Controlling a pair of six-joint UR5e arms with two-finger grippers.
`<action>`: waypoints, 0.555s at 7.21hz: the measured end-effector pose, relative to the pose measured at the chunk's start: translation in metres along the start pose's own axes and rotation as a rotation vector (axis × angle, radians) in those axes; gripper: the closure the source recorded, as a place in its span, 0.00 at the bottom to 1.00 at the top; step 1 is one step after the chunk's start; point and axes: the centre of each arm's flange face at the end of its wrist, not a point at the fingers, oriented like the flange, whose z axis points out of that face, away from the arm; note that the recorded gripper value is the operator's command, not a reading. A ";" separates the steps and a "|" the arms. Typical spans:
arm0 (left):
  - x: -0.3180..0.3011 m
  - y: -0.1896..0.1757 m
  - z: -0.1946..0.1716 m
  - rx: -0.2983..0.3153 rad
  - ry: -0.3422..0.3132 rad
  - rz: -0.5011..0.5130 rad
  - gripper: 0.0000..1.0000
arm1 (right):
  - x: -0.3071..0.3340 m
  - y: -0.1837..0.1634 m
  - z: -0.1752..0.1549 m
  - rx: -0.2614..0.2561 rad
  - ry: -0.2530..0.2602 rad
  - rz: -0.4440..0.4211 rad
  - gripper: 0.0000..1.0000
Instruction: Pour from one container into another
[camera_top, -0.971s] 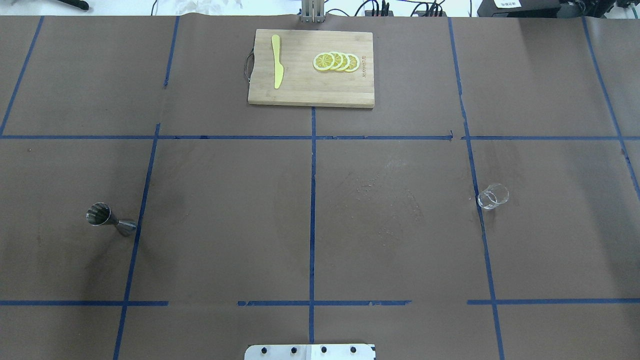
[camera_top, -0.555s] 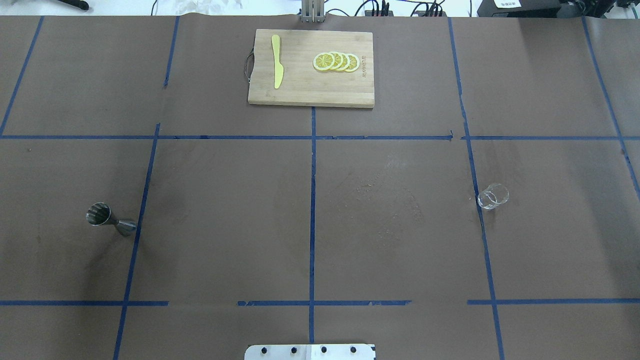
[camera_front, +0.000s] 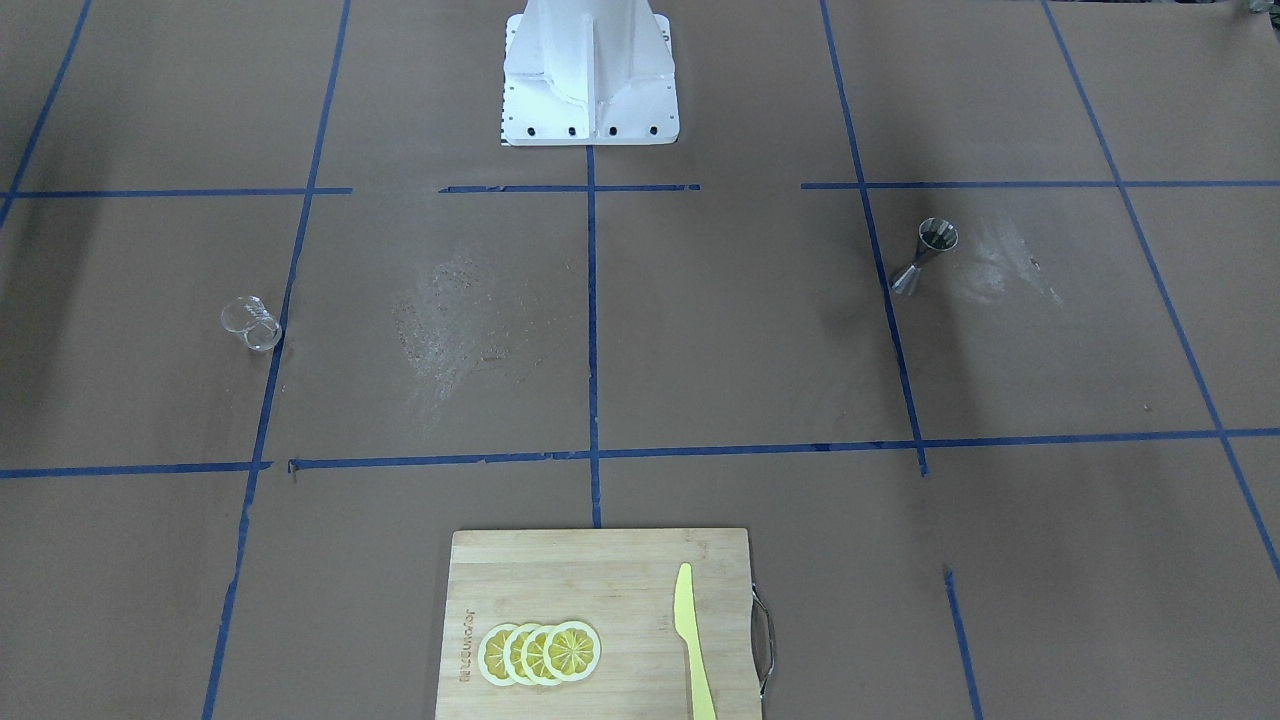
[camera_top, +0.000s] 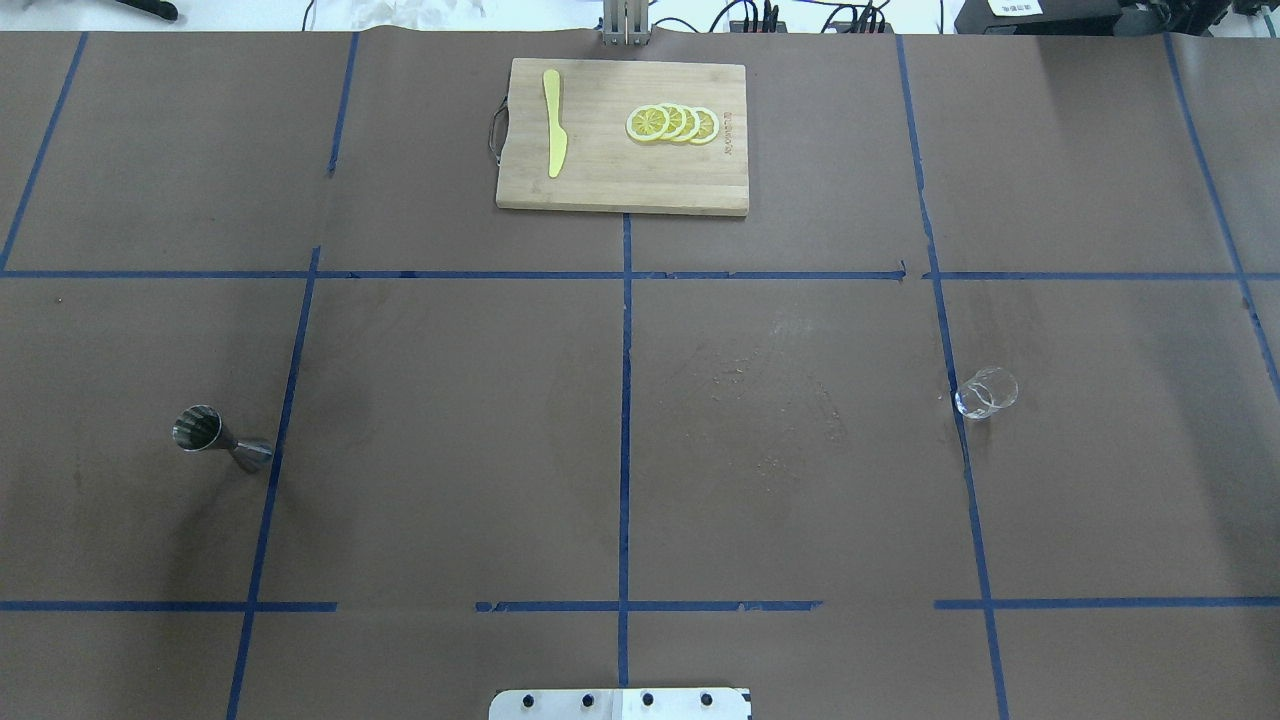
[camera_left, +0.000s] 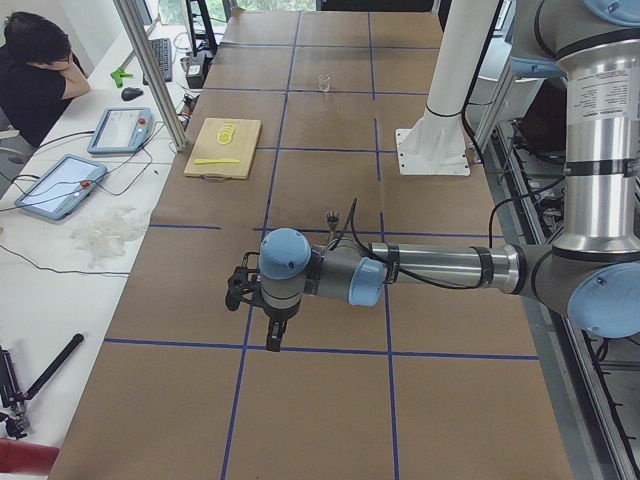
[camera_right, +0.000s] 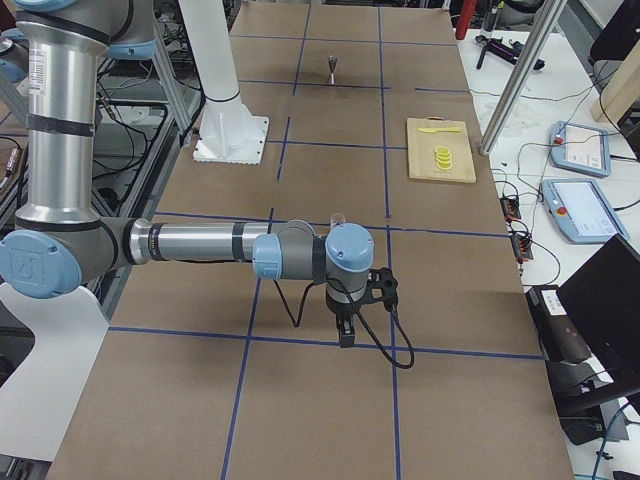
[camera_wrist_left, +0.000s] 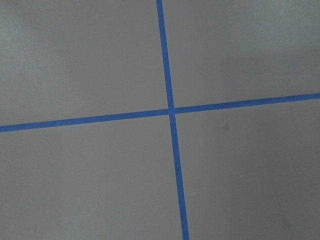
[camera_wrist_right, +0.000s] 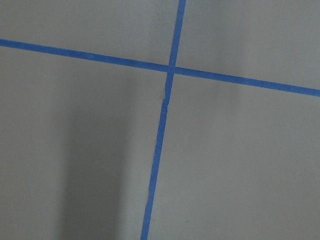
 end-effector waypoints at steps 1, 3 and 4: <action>0.000 0.000 0.000 0.001 0.000 0.000 0.00 | 0.000 0.001 0.001 -0.001 0.000 0.001 0.00; 0.001 -0.001 0.000 0.001 0.001 0.000 0.00 | 0.001 0.001 0.001 -0.002 0.000 0.001 0.00; 0.001 -0.001 0.000 0.001 0.001 0.000 0.00 | 0.001 0.001 0.001 -0.002 0.000 0.001 0.00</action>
